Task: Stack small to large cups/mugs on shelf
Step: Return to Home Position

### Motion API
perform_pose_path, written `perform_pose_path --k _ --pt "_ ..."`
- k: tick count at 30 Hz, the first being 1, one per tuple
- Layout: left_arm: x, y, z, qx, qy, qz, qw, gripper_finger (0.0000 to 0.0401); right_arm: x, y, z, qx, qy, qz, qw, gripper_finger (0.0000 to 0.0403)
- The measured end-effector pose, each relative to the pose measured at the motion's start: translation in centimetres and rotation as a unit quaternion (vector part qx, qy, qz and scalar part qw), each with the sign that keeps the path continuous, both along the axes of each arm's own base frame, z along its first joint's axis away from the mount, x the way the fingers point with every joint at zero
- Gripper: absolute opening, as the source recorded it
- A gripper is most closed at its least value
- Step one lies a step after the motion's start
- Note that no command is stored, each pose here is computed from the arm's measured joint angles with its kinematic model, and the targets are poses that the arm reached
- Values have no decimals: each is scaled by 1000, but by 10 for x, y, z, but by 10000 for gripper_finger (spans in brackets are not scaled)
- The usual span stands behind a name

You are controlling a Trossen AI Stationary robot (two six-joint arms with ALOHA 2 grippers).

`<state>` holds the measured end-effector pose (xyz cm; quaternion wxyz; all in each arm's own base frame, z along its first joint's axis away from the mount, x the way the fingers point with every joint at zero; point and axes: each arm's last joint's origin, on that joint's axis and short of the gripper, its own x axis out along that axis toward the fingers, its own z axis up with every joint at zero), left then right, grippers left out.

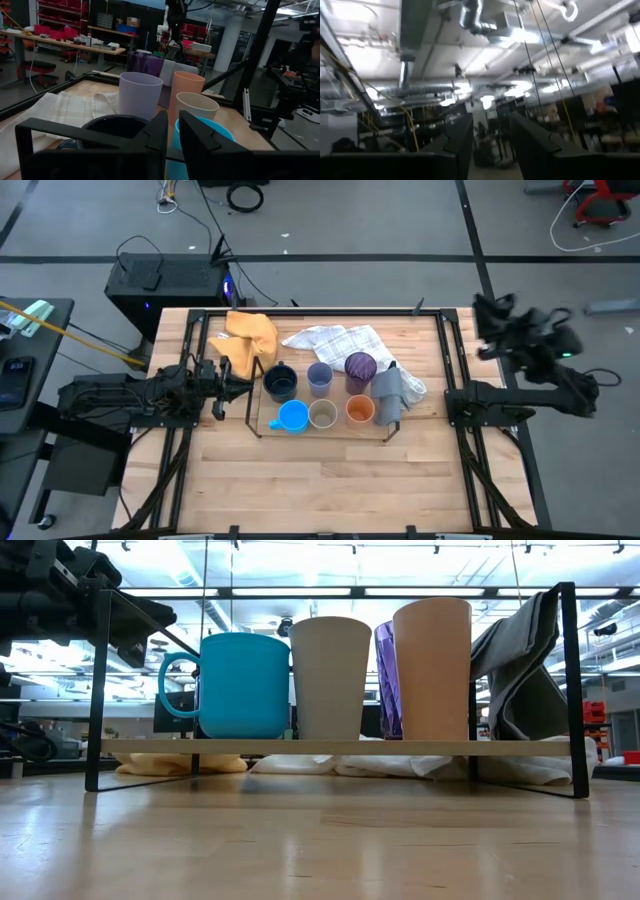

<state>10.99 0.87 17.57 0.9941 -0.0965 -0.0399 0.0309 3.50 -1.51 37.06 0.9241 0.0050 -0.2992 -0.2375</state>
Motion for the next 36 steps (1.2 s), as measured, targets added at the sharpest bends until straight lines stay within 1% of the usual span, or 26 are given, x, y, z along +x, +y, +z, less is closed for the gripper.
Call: perform_pose_path --k 2,4,7,8,10,16,20,24,27,29,31,33,36 --pt "0 0 0 0 0 0 1000 54 7 -1 -11 24 13 10 1000 137" --pt "0 0 0 0 0 0 1000 57 12 -1 -19 44 36 39 998 137" --pt "0 0 0 0 0 0 1000 61 22 -1 -37 82 105 84 987 137" --pt "0 0 0 0 0 0 1000 62 25 -1 -43 96 119 90 984 137" --pt "0 0 0 0 0 0 1000 64 30 -2 -52 111 125 95 981 137" --pt "0 0 0 0 0 0 1000 59 46 -8 -82 117 54 100 987 137" --pt "0 0 0 0 0 0 1000 53 55 -11 -108 124 39 131 983 137" --pt "0 0 0 0 0 0 1000 54 60 -12 -125 124 69 197 970 137" --pt "0 0 0 0 0 0 1000 59 61 -13 -131 120 98 238 959 137" --pt "0 0 0 0 0 0 1000 62 62 -16 -136 128 124 240 954 137" --pt "0 0 0 0 0 0 1000 64 62 -18 -139 133 139 229 954 137" --pt "0 0 0 0 0 0 1000 63 61 -20 -139 128 137 219 958 137" --pt "0 0 0 0 0 0 1000 59 60 -20 -133 116 110 215 964 137"
